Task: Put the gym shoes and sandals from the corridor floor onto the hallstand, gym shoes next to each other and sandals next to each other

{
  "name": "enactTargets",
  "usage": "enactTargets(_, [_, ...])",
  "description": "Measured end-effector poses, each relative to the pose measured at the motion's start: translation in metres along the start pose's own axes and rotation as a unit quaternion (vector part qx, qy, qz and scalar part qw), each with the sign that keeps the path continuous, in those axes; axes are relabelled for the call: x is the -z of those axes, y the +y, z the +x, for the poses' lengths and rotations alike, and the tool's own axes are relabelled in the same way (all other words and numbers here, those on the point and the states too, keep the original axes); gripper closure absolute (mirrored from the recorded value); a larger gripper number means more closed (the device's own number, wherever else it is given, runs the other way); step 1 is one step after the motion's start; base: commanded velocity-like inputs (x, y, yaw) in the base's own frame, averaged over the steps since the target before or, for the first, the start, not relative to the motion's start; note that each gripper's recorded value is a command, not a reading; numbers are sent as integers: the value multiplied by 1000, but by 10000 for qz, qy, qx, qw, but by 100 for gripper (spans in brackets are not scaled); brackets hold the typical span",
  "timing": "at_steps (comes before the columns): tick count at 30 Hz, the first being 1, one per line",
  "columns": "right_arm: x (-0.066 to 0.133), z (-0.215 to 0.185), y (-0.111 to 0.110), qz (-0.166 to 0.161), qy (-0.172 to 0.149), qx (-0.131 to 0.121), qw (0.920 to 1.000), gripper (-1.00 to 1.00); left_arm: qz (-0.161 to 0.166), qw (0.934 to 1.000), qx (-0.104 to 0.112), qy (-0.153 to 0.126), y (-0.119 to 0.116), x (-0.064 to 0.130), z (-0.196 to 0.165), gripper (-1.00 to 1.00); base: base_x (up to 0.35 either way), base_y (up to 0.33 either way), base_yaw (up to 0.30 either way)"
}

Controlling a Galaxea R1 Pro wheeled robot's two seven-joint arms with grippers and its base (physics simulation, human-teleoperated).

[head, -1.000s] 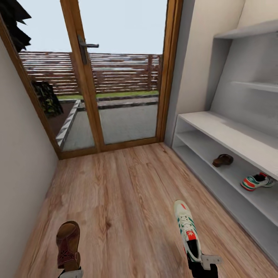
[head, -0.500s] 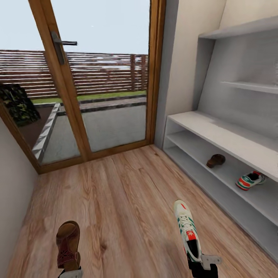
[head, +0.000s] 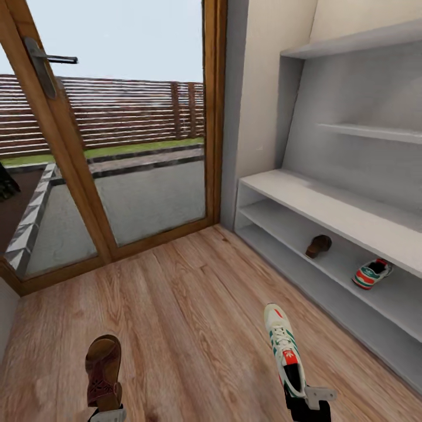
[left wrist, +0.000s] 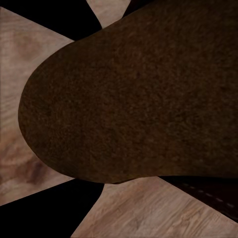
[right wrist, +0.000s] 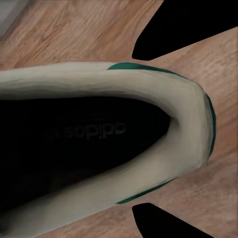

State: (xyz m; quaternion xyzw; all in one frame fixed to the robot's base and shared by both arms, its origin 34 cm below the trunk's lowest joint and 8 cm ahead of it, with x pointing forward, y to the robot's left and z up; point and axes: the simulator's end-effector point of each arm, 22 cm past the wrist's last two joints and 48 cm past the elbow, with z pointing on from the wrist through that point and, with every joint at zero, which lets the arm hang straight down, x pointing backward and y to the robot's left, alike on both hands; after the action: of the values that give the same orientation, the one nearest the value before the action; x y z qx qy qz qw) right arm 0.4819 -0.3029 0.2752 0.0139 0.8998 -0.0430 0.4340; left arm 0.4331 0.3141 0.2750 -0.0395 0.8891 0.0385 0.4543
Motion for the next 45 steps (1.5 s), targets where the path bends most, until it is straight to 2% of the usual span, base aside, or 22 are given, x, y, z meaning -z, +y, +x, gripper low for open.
enactTargets(22, [0,0,-2,24,-4,-5,10000,100,-4,10000,5,-3,0,0,0,100,292,223,-23])
enactTargets(45, [0,-3,-2,25,-33,-15,10000,100,2,10000,16,-20,-1,0,-2,100,225,250,-271])
